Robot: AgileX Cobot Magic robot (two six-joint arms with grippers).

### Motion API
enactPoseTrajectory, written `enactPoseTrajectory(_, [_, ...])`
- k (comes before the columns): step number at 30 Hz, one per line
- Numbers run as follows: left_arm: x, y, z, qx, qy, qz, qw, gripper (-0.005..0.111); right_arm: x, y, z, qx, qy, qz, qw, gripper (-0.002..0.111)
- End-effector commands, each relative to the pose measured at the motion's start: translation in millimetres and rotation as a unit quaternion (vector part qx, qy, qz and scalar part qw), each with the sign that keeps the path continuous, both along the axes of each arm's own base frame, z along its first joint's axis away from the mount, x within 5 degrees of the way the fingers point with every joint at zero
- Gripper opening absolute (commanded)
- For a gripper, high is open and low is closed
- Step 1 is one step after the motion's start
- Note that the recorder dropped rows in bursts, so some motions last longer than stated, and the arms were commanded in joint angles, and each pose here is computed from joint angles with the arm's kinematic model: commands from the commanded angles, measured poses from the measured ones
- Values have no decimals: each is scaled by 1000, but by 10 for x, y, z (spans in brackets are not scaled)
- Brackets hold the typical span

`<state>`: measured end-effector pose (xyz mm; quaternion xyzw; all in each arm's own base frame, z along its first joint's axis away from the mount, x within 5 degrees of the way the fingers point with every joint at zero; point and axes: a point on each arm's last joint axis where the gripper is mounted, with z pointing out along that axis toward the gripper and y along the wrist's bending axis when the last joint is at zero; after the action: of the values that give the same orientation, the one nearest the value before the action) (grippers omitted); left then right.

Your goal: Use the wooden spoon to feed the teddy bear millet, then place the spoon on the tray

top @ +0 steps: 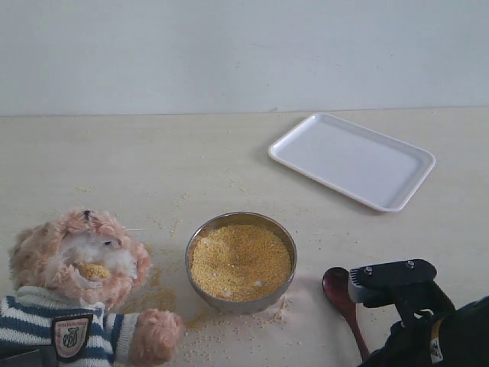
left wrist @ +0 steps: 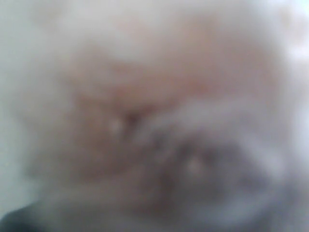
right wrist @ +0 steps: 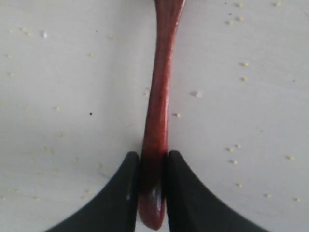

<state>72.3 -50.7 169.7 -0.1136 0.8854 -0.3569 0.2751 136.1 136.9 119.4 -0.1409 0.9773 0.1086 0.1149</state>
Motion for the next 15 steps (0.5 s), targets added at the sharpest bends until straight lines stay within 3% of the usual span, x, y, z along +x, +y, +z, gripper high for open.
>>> enactPoseTrajectory(1, [-2,-8,14,-10,-4,3,1000,5,-12,-18,24,6,-7,0,1000,13])
enactPoseTrajectory(8, [-2,-8,14,-10,-4,3,1000,5,12,-45,277,20,-40,20,999,13])
enactPoseTrajectory(15, [0,-7,14,-10,-5,4,1000,5,111,-126,573,-93,-46,90,991,13])
